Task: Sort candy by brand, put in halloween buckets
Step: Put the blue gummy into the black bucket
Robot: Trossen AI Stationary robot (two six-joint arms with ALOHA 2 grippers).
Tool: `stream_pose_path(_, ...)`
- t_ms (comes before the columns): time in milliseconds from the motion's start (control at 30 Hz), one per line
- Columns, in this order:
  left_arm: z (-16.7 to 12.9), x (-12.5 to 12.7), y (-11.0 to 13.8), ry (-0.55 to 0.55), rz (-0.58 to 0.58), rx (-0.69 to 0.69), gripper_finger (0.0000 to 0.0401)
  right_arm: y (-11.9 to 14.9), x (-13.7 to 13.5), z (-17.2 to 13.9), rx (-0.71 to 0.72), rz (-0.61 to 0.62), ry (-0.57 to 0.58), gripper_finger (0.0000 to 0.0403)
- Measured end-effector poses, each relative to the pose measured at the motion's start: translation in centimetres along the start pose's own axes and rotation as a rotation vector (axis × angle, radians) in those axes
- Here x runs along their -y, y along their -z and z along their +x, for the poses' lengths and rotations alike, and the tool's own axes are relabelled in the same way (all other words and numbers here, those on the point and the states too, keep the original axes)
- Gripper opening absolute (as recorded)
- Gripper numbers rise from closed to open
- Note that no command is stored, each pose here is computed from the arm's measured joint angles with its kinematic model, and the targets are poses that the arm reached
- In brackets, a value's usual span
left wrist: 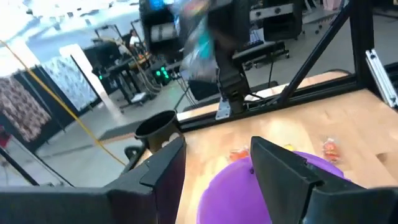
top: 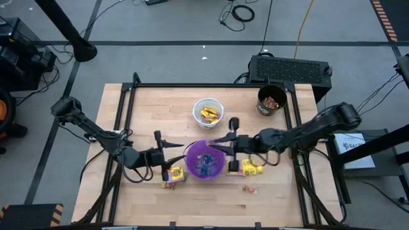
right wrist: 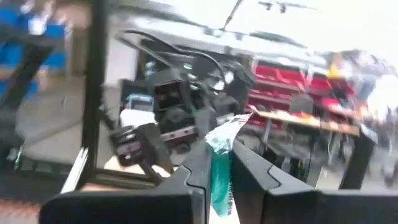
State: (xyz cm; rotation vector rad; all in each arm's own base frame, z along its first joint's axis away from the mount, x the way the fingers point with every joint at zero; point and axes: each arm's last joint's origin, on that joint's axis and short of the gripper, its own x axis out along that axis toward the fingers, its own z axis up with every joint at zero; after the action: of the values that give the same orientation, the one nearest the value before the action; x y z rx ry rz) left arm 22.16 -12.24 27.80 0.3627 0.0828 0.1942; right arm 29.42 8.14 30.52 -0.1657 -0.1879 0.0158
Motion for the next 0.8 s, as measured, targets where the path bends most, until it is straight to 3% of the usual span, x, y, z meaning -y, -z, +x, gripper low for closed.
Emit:
stream_pose_path(100, -0.2, -0.2, 0.2, 0.008, -0.041, -0.028, 0.0189, -1.2, -0.3, -1.5, -0.045, -0.174, -0.095, 0.0040)
stream_pose_path(200, -0.3, -0.1, 0.7, 0.017, -0.047, -0.069, 0.0189, -1.7, -0.7, -2.6, -0.095, -0.253, -0.151, 0.0039)
stream_pose_path(267, -0.2, -0.1, 1.0, 0.020, -0.042, -0.090, 0.0189, -2.3, -0.9, -3.1, -0.088, -0.209, -0.157, 0.0039)
stream_pose_path(367, -0.2, -0.1, 1.1, 0.021, -0.048, -0.101, 0.0189, -2.9, -0.9, -3.4, -0.075, -0.047, -0.156, 0.0040)
stream_pose_path(467, -0.2, -0.2, 1.1, 0.015, -0.052, -0.101, 0.0189, -3.5, -0.2, -3.3, -0.033, 0.166, -0.063, 0.0040)
stream_pose_path(533, -0.2, -0.2, 1.1, 0.015, -0.052, -0.101, 0.0189, -3.6, 0.2, -3.3, -0.023, 0.223, -0.033, 0.0040)
stream_pose_path(667, -0.2, -0.2, 1.1, 0.015, -0.053, -0.101, 0.0189, -2.6, 0.4, -3.3, -0.135, 0.088, 0.042, 0.0040)
stream_pose_path(800, -0.2, -0.2, 1.1, 0.014, -0.057, -0.097, 0.0189, -1.6, 2.2, -4.4, -0.331, -0.099, 0.370, 0.0040)
